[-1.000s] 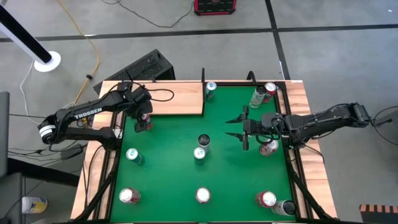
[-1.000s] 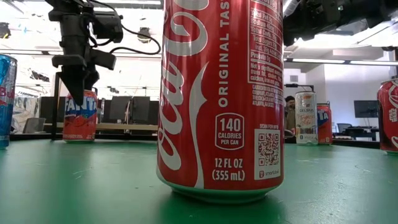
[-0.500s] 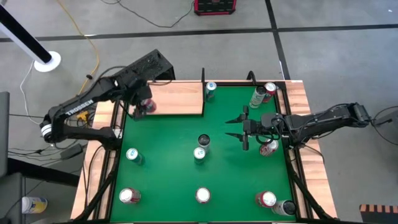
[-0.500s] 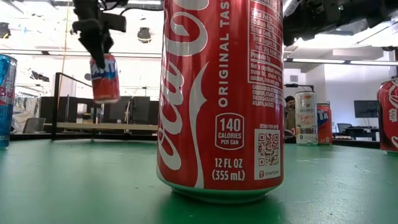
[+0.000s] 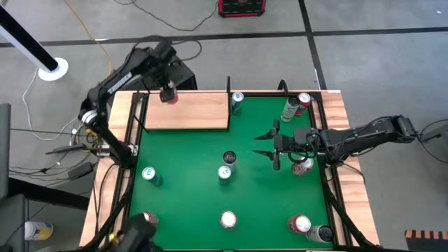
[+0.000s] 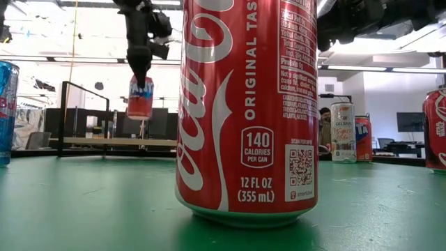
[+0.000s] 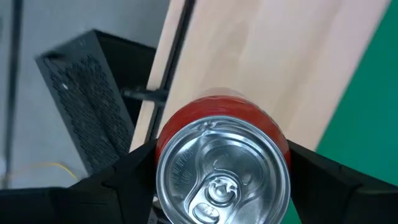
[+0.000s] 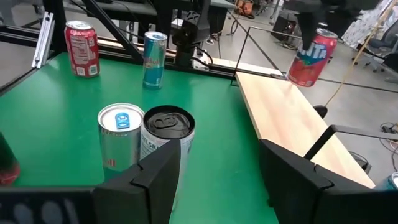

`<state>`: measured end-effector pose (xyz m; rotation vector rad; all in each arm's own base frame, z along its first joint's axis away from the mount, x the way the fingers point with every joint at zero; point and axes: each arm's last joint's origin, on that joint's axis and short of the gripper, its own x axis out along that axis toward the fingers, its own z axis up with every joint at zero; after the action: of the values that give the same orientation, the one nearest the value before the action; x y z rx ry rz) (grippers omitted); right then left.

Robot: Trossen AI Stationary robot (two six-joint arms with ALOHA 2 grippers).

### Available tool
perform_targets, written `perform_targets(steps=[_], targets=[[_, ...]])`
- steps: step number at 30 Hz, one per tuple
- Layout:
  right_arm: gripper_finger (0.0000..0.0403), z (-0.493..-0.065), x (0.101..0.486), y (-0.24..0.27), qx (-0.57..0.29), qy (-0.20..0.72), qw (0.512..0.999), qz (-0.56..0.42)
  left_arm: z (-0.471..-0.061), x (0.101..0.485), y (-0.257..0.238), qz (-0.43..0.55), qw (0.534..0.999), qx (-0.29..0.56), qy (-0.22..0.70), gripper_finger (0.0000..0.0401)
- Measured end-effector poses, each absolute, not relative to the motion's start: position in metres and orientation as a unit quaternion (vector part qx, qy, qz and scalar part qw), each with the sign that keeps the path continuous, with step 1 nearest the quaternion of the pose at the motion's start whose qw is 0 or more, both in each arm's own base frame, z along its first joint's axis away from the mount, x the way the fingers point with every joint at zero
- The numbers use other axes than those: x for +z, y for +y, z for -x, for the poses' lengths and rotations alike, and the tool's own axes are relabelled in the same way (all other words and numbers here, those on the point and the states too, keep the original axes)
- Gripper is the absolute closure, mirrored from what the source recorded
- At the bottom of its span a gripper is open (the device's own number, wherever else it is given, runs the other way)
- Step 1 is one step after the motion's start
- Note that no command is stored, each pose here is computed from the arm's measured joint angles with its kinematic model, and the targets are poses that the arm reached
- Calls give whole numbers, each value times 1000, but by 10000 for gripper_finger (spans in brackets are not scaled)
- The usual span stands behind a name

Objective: Place canned beverage on shelf
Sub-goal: Put the middle red soda can on the shelf

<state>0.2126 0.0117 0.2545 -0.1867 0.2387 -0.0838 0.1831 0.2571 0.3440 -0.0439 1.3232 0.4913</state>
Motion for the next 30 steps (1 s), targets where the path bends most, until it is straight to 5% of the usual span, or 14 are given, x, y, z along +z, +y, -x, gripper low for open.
perform_targets(steps=[8,21,30], targets=[[163,-212,254,14,-36,122,988,89,-164,321,281,108,759,221,603,126],[163,-212,252,14,-34,134,986,96,-170,297,281,101,765,207,602,126],[163,-212,251,14,-34,134,986,96,-170,298,281,105,767,214,596,54]])
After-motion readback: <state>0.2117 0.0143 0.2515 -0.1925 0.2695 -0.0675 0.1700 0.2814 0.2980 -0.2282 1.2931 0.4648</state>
